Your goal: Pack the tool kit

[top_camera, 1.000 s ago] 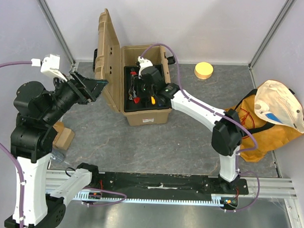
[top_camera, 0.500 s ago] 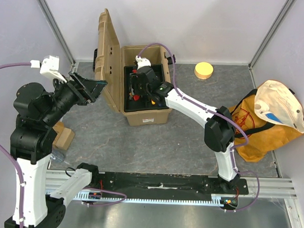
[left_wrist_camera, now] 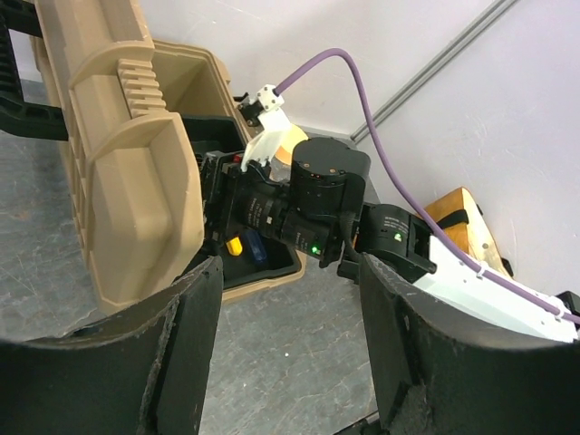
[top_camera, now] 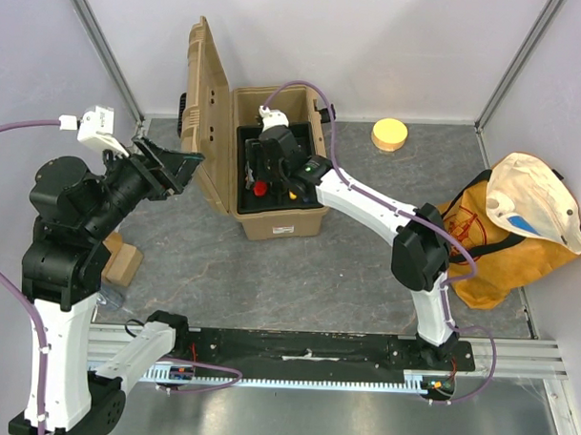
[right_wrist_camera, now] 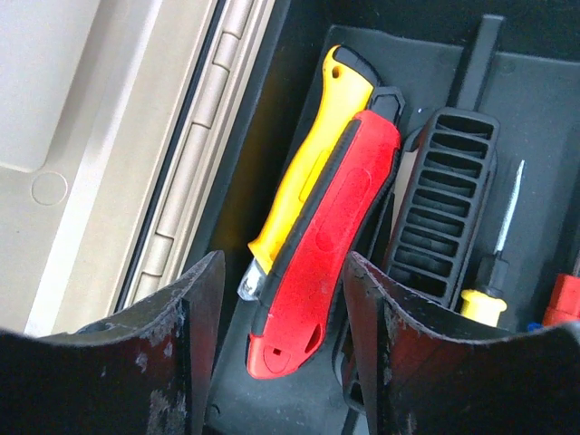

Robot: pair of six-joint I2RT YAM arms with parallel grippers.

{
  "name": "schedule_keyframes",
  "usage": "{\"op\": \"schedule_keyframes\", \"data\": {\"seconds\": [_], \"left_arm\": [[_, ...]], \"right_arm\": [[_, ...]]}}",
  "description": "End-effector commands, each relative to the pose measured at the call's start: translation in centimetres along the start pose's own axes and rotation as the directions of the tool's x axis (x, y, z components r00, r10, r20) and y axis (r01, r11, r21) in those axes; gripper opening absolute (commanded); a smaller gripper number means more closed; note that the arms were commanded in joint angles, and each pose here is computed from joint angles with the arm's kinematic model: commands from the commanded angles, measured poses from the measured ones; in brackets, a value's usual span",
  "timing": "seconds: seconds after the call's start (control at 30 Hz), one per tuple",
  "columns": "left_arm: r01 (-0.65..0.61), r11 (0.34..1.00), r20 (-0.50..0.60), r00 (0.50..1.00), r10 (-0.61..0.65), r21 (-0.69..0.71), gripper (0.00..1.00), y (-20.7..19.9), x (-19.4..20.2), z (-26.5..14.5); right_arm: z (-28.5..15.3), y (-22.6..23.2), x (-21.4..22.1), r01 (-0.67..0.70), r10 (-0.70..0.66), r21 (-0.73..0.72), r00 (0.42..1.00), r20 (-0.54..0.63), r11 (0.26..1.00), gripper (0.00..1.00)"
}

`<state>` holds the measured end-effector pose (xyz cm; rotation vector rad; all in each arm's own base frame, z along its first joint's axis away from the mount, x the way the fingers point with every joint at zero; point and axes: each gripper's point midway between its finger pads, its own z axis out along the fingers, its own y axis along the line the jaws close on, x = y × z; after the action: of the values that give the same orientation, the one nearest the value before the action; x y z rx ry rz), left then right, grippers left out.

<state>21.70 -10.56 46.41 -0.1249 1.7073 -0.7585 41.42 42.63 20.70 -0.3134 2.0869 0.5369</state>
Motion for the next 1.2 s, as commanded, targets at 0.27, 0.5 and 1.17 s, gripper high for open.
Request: {"op": "schedule_keyframes", "data": {"seconds": [0.27, 0.5, 1.17], "left_arm": [[-0.007, 0.980, 0.081, 0.996, 0.024, -0.199, 0.67, 3.9, -1.3, 0.5], [-0.026, 0.977, 0.068, 0.997, 0.041, -0.210, 0.67, 5.0, -0.7, 2.6], [-0.152, 0.977, -0.091, 0.982, 0.167, 0.151, 0.43, 0.7, 1.7, 8.1]], "right_arm": [[-9.8, -0.3, -9.2, -0.026, 0.028, -0.008, 0.979, 0.203, 1.000, 0.64], [-14.9, -7.4, -5.2, -0.021, -0.001, 0.119, 0.983, 0.182, 0.993, 0.68], [-16.8, -14.9, 3.3, -0.186, 0.175, 0.185, 0.982, 0.072, 0.965, 0.43]]}}
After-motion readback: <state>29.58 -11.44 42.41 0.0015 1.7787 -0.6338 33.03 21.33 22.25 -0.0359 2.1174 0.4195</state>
